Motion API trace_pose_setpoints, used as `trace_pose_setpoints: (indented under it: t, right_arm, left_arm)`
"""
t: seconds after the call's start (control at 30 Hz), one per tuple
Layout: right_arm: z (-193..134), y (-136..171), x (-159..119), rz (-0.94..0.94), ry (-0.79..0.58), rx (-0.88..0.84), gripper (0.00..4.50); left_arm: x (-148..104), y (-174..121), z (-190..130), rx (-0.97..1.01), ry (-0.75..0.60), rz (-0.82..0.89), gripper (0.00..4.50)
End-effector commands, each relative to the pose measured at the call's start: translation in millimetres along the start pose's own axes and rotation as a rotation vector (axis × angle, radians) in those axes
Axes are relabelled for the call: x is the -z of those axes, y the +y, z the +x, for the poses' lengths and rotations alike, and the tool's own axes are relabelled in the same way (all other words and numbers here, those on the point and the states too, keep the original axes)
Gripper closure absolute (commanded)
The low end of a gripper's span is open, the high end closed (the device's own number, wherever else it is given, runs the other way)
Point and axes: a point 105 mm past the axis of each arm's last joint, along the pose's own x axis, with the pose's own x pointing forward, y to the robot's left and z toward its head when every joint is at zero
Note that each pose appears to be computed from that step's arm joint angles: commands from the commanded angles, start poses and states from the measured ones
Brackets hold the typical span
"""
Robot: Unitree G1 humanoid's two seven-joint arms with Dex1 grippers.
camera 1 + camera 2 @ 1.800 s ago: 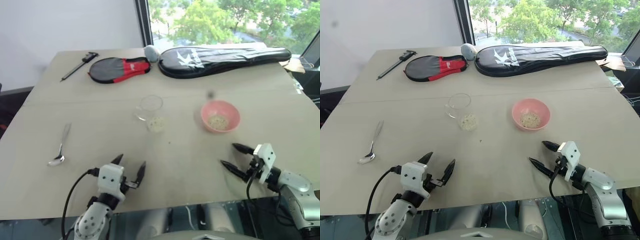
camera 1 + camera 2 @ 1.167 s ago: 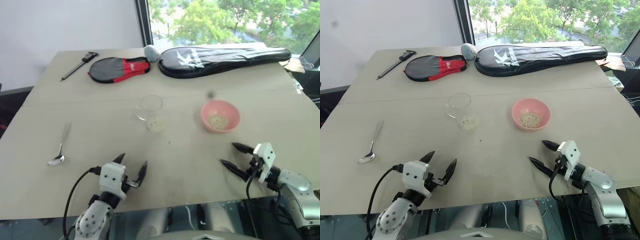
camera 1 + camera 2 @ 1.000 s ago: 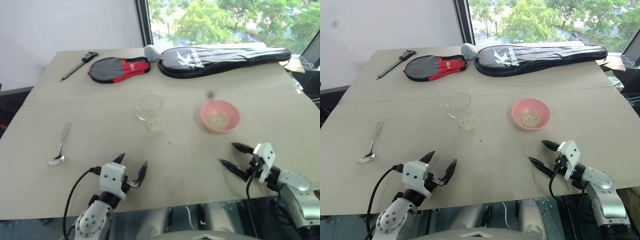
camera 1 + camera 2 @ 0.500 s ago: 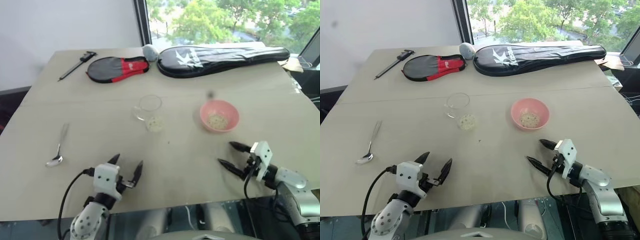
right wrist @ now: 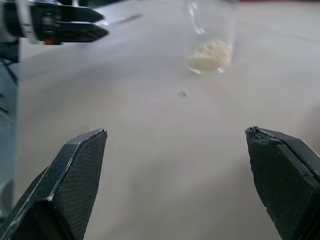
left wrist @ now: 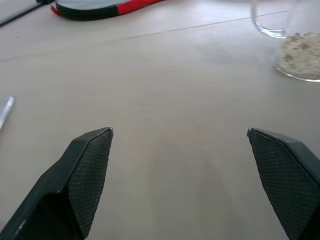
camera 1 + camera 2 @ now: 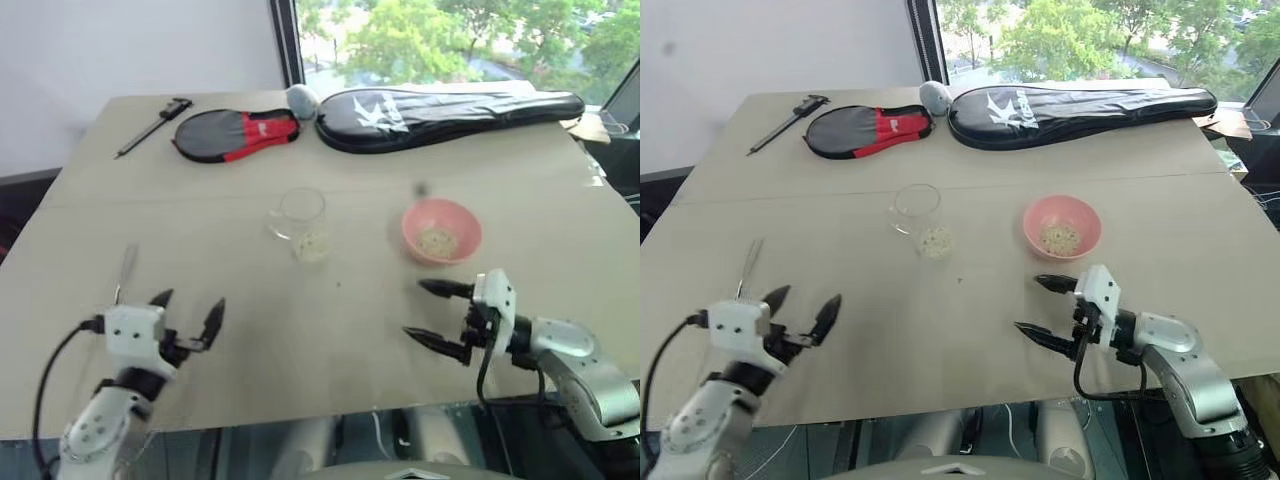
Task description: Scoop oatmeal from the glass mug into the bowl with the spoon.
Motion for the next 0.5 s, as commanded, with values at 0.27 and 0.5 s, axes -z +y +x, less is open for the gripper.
trace_pose_setpoints:
  t: [0.27, 0.5]
  right_arm:
    - [17.8, 13.6, -41.6, -0.045, -0.078, -0.081, 0.03]
    - [17.3, 14.6, -44.7, -0.037, -0.077, -0.098, 0.03]
  left_arm:
    - [-27.3, 34.2, 1.6, 0.001, 0.074, 0.017, 0.04]
    - [-18.5, 65.4, -3.1, -0.04, 0.175, 0.019, 0.04]
